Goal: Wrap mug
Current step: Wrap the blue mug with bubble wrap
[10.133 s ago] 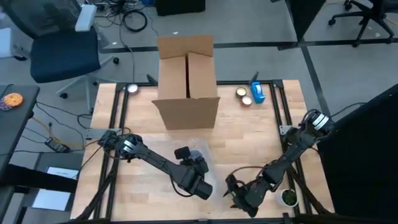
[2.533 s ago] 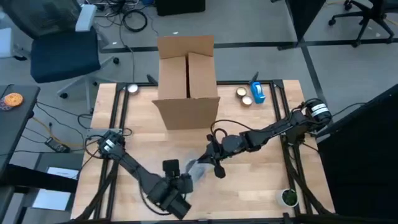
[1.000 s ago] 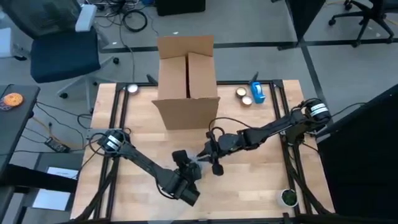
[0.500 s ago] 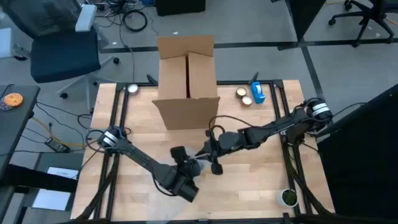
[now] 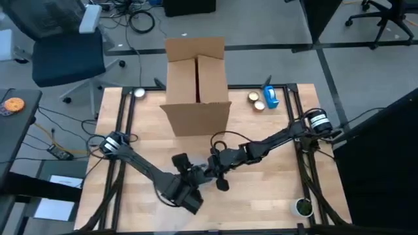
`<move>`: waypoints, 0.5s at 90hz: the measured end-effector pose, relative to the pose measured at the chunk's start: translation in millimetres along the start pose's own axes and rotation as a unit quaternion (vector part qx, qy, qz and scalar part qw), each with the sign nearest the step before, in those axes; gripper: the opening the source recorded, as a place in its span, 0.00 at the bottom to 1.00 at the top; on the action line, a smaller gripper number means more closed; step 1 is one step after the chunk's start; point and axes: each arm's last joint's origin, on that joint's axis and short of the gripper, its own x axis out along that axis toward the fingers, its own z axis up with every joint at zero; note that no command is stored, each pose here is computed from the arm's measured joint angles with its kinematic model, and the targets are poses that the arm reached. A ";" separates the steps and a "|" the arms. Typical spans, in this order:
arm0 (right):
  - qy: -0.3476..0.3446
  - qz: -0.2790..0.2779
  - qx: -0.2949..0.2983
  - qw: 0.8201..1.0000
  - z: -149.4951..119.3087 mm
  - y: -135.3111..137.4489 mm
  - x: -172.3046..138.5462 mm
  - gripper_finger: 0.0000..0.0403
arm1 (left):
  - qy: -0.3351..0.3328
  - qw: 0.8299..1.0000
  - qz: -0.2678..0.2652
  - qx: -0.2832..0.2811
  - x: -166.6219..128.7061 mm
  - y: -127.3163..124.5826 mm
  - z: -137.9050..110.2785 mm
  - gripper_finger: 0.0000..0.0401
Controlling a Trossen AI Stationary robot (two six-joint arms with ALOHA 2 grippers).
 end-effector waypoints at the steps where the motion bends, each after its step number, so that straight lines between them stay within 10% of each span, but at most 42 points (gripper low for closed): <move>1: 0.000 -0.001 0.000 1.000 0.2 0.0 -0.4 0.00 | -0.002 1.000 -0.001 -0.003 -3.3 0.2 -1.0 0.48; 22: 0.034 -0.013 0.002 0.999 2.6 -0.4 -8.6 0.00 | -0.044 0.996 -0.024 -0.071 -35.0 -8.7 -32.7 0.48; 45: 0.073 -0.029 0.005 0.997 20.1 4.1 -11.0 0.00 | -0.070 0.989 -0.093 -0.096 41.4 -44.6 -47.3 0.48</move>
